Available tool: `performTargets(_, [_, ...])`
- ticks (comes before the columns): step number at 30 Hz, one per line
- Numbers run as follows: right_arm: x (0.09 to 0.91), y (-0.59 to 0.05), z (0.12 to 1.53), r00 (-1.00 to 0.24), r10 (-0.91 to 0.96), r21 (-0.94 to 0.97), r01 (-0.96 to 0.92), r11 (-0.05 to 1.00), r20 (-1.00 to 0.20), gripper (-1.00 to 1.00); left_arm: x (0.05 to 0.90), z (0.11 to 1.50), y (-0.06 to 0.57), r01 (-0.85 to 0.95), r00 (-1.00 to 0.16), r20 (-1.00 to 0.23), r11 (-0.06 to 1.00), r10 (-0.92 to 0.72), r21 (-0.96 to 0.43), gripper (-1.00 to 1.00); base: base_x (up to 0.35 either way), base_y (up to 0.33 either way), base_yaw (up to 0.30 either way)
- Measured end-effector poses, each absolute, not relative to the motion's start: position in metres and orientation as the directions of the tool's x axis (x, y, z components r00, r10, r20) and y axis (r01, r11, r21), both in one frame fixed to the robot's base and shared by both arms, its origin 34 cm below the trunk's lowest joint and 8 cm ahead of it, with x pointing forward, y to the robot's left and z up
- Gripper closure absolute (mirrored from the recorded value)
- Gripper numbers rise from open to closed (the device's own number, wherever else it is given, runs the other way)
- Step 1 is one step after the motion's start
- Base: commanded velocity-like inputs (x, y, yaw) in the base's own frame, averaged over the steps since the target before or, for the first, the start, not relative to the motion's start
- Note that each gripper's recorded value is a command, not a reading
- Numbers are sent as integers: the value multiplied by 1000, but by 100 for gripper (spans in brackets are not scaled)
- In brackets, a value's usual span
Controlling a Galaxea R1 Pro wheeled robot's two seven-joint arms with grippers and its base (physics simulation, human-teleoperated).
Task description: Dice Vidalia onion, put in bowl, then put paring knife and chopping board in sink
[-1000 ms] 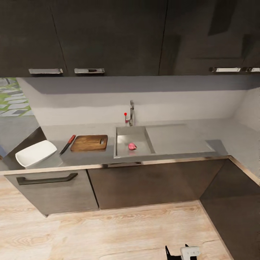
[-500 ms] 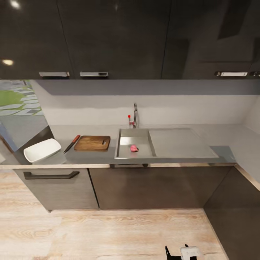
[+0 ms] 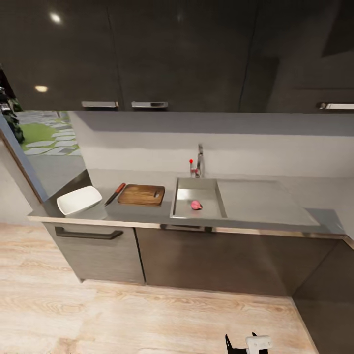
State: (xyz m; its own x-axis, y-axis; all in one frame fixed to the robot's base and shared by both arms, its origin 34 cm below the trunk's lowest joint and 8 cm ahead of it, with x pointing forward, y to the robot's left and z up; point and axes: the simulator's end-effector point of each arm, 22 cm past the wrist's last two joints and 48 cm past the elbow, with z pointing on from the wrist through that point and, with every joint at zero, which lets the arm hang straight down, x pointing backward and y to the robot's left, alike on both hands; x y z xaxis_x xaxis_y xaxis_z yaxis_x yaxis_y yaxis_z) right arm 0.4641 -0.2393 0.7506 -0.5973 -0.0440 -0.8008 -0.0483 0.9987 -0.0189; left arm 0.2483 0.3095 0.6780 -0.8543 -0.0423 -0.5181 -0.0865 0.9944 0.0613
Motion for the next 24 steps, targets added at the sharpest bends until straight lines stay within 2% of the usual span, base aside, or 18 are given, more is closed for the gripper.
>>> performTargets(4, [465,-240,751,-596,-45,-19,-49,999,-802,-100,248,678,310,-87,-854,-518,994,-42,61,-100,0,-16,36])
performTargets(9, [465,-240,752,-595,-44,-20,-48,999,-802,-100,248,678,309,-86,-855,-517,994,-42,61,-100,0,-231,-13])
performTargets(15, [466,-241,754,-590,-44,-20,-46,999,-806,-100,250,678,309,-86,-852,-522,994,-42,60,-100,0,-235,-132])
performTargets(24, [469,-240,758,-580,-44,-20,-47,999,-813,-100,254,680,309,-86,-845,-533,995,-42,59,-100,0,-43,-171])
